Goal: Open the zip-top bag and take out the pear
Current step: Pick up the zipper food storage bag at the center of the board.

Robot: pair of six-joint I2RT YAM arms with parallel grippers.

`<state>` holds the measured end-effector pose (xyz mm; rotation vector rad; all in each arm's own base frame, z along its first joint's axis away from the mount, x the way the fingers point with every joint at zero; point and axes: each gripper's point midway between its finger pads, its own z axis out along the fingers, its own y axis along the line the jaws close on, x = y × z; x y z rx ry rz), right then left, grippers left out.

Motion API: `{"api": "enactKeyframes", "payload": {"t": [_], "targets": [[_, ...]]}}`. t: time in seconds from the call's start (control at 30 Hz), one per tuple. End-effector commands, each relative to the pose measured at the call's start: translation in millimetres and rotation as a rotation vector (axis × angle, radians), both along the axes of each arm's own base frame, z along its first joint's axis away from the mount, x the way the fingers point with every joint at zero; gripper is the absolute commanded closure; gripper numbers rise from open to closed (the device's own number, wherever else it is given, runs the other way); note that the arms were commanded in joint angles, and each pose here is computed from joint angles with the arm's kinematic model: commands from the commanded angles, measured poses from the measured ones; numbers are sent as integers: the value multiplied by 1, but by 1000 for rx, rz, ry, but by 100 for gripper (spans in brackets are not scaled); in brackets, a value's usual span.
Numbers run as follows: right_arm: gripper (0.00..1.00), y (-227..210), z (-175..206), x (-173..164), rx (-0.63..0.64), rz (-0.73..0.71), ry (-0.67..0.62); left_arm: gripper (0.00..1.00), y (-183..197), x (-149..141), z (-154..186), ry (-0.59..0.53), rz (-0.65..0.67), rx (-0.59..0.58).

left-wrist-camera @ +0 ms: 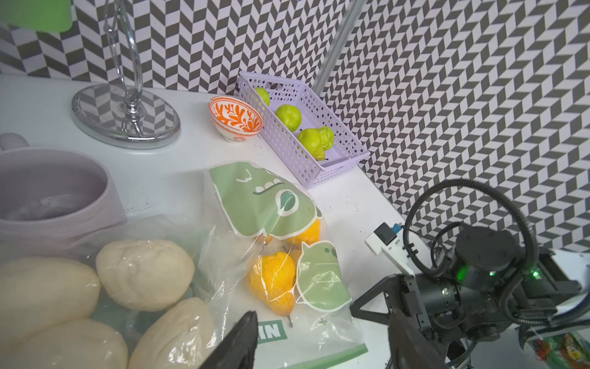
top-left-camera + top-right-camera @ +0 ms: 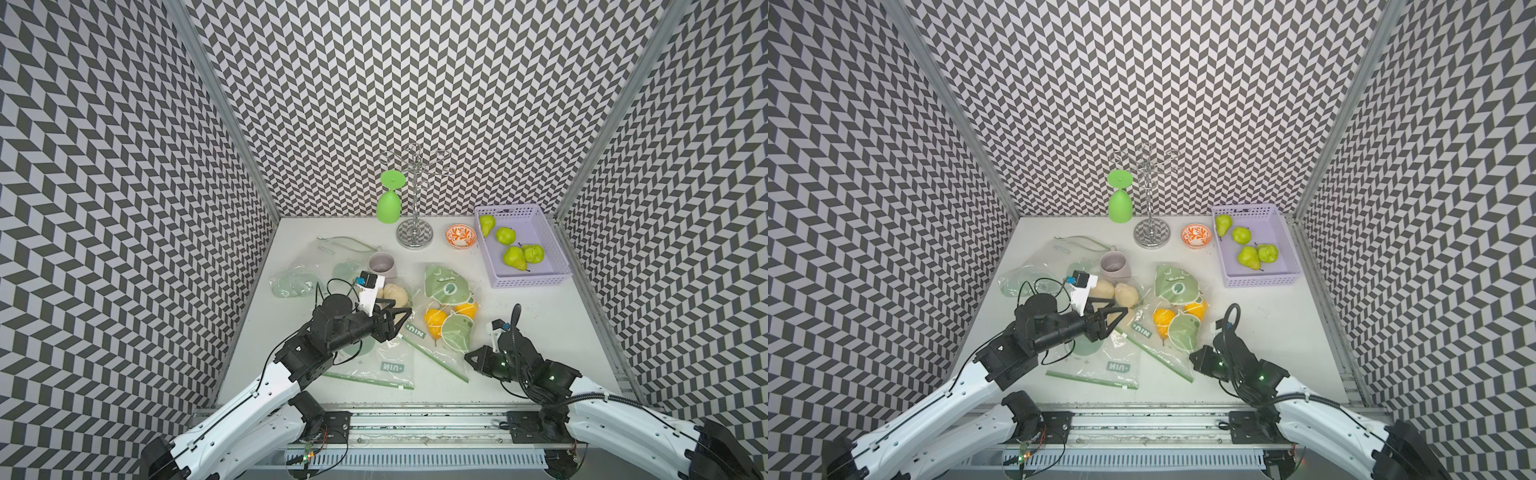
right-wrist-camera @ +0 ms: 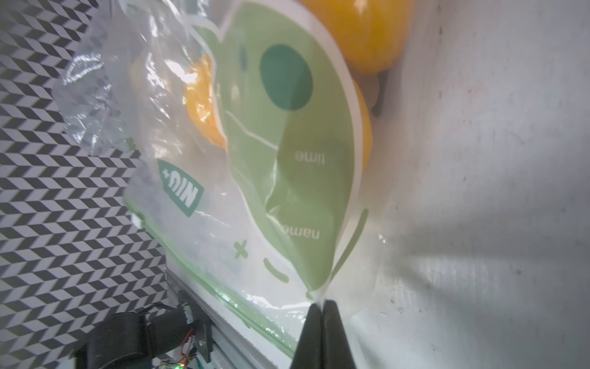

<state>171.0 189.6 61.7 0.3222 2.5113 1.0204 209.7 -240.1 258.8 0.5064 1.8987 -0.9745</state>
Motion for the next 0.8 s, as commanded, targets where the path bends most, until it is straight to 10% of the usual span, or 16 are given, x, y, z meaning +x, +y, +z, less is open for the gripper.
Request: {"api": "enactKeyframes", "payload": {"t": [0.0,0.3,0.77], "targets": [[97,2,27,17,2,4,-77,34,-4,-2,25,-219,-48,111],[100,1,47,39,30,41,-116,20,-37,-46,-25,-665,-330,565],[100,6,86,41,83,137,-173,24,-71,-19,-95,-786,-457,915]]}}
